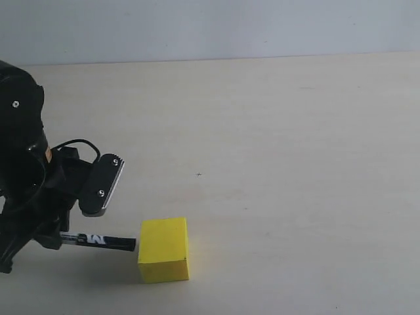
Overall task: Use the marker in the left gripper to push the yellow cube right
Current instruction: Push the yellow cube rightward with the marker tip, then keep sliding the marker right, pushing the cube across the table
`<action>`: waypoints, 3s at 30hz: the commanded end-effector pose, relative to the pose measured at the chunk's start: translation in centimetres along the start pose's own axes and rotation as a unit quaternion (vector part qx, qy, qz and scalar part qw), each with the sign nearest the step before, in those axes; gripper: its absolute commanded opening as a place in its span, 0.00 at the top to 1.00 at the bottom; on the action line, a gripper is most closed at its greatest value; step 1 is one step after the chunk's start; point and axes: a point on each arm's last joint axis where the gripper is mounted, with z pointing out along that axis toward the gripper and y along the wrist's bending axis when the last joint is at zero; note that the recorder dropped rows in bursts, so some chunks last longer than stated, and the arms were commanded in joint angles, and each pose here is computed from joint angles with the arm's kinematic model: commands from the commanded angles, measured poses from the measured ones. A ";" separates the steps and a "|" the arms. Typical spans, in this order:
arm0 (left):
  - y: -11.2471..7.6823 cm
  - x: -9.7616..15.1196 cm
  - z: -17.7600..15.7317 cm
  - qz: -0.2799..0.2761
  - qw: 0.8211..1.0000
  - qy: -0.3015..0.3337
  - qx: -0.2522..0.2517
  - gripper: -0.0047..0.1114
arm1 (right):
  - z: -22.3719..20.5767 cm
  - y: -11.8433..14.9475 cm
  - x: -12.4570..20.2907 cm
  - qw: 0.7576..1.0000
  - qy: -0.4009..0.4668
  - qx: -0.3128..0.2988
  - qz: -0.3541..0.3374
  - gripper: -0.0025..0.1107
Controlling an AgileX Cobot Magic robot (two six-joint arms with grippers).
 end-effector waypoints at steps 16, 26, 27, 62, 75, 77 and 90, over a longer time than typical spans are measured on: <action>-0.3 2.2 1.7 -0.095 0.991 0.022 0.088 0.96 | 0.0 -0.1 0.1 1.000 -0.003 0.003 -0.003 0.98; -0.5 0.1 2.0 -0.072 0.996 0.003 0.055 0.96 | 0.0 -0.1 0.1 1.000 -0.003 0.003 -0.003 0.98; -0.6 -0.6 2.0 -0.063 0.997 -0.004 0.046 0.96 | 0.0 -0.1 0.1 1.000 -0.003 0.003 -0.003 0.98; -0.4 -6.0 2.7 -0.099 0.994 -0.024 0.029 0.96 | 0.0 -0.1 0.1 1.000 -0.003 0.003 -0.003 0.98; -0.2 -5.4 2.4 -0.085 0.996 0.012 0.030 0.96 | 0.0 -0.1 0.1 1.000 -0.003 0.003 -0.003 0.98; -0.2 -5.1 2.1 -0.080 0.996 0.018 0.023 0.96 | 0.0 -0.1 0.1 1.000 -0.003 0.003 -0.003 0.98; 0.1 -6.8 1.0 -0.068 0.997 -0.023 -0.012 0.96 | 0.0 -0.1 0.1 1.000 -0.003 0.003 -0.003 0.98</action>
